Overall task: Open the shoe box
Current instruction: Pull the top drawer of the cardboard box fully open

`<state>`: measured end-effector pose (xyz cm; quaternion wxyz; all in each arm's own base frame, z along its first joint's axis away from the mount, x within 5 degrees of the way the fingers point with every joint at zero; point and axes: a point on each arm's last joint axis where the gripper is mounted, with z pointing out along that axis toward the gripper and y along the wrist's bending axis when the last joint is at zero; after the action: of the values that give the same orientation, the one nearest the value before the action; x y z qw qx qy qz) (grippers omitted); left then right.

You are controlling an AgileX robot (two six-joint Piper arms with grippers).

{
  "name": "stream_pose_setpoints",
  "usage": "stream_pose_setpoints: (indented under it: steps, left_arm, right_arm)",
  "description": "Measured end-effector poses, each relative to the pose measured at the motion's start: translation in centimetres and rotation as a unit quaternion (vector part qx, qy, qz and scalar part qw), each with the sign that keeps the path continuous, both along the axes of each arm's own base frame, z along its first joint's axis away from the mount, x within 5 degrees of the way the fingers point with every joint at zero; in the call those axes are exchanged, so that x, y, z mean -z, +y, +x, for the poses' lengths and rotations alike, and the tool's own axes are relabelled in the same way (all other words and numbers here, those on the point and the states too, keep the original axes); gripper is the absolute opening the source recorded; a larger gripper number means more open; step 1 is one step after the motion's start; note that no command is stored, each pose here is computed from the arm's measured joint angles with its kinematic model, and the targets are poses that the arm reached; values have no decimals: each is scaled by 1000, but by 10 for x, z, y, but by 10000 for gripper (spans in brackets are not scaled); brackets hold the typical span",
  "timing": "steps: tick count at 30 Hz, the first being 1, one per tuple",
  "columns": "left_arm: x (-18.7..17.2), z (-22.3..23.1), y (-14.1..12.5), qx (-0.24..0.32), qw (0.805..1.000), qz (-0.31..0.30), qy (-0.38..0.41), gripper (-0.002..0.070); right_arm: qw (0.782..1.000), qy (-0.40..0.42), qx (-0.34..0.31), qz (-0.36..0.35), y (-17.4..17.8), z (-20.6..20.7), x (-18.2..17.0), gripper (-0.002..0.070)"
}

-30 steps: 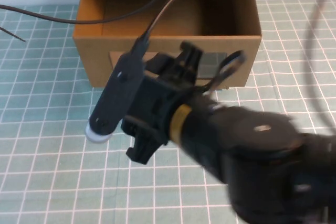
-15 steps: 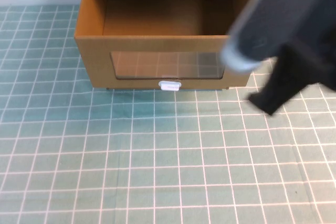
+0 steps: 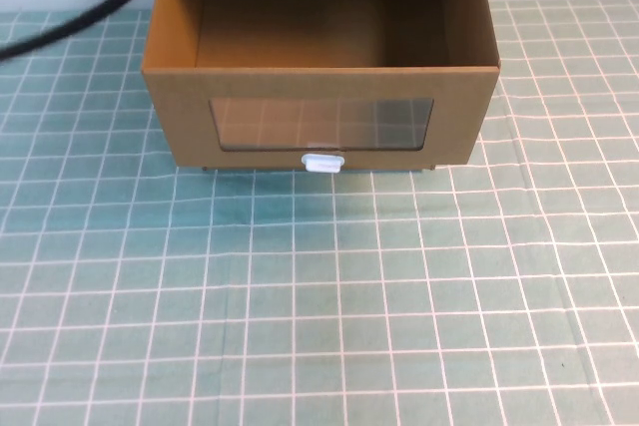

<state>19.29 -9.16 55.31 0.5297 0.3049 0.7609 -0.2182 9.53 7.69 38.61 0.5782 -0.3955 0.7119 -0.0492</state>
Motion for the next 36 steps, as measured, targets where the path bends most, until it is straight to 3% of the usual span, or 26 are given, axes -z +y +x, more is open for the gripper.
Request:
stream_pose_setpoints:
  steps: [8,17,25,36]
  left_arm:
    - [7,-94,33,-48,998,33,-11,-5]
    - [100,-162,56,-104,994,-8,-15,-5]
    - [162,-170,59,-124,990,-57,-30,-5]
    - [216,-150,55,-132,990,-30,46,-5]
  right_arm:
    - [994,75,-31,66,-24,-21,25,-13]
    - [992,82,-37,86,-30,-25,24,-13]
    - [992,83,-38,87,-30,-25,24,-13]
    - [992,83,-38,87,-30,-25,24,-13]
